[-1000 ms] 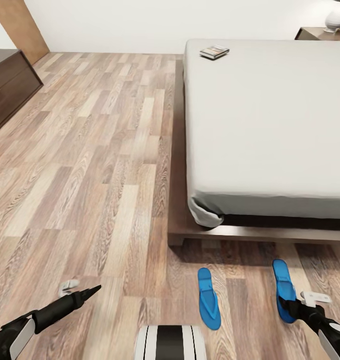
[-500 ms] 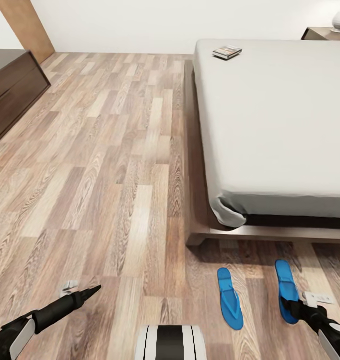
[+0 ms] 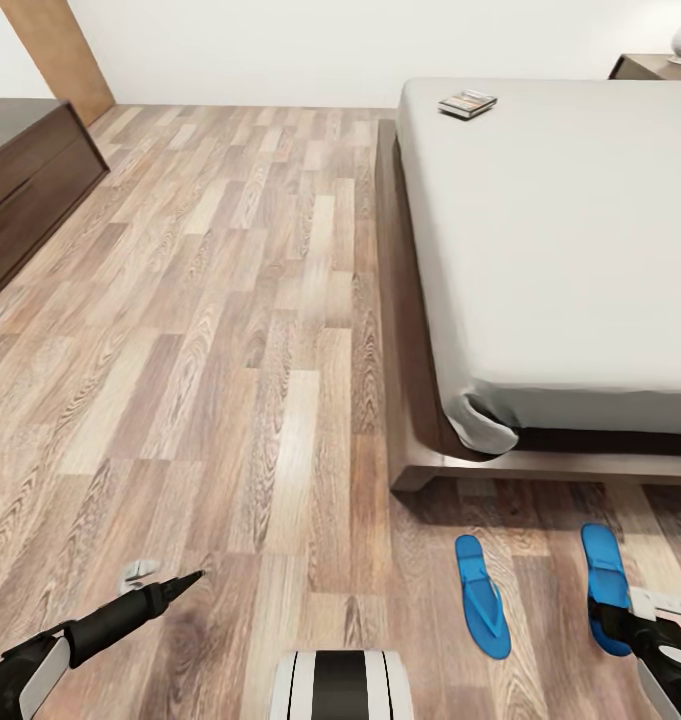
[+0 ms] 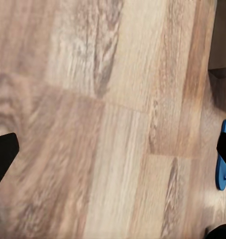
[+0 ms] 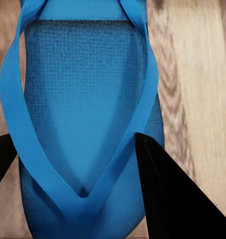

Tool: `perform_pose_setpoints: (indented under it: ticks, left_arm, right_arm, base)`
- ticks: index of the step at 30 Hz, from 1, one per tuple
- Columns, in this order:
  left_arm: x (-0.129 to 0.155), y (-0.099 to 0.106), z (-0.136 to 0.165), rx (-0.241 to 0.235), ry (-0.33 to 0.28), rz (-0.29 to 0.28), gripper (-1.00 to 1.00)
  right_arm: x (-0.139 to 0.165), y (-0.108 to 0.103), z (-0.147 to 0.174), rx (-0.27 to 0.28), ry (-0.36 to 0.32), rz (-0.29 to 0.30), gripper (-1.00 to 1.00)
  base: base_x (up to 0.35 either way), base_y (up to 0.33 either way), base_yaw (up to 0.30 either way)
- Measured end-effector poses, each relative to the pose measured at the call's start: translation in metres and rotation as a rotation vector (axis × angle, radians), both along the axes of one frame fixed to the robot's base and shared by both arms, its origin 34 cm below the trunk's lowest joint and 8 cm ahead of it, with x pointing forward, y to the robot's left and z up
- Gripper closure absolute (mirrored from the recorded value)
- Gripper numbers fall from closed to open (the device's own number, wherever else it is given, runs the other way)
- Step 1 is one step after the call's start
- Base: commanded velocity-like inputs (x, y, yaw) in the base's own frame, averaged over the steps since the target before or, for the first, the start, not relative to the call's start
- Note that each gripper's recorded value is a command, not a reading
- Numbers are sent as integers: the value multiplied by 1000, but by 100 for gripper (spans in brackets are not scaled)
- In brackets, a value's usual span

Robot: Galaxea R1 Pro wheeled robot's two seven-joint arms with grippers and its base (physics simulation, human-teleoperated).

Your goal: In the bedroom, move the book from the bed onto either nightstand, and place the two sandals side by side next to the bed.

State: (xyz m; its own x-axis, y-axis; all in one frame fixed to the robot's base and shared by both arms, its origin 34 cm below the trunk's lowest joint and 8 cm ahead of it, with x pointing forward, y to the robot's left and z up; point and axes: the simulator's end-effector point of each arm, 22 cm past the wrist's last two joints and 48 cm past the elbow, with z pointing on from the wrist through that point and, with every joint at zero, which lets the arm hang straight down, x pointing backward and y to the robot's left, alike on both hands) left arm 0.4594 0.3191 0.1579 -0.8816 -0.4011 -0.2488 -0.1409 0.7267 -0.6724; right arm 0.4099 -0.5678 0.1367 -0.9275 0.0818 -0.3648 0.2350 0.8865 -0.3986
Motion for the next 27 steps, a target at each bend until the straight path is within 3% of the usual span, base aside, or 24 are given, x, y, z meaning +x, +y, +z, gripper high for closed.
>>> perform_pose_setpoints:
  ticks: [10, 13, 18, 27]
  left_arm:
    - [0, 0, 0, 0, 0, 0, -100]
    - [0, 0, 0, 0, 0, 0, -100]
    - [0, -1, 0, 0, 1, 1, -100]
    - [0, -1, -1, 1, 1, -1, -100]
  right_arm:
    - [-1, 1, -1, 4, 3, -1, 100]
    - [-8, 2, -4, 15, 34, -11, 100]
    - [-14, 30, -17, 151, 77, 12, 100]
    - [-10, 34, -17, 164, 67, 27, 100]
  base:
    - [0, 256, 0]
    - [0, 68, 0]
    - [0, 8, 0]
    - [58, 48, 0]
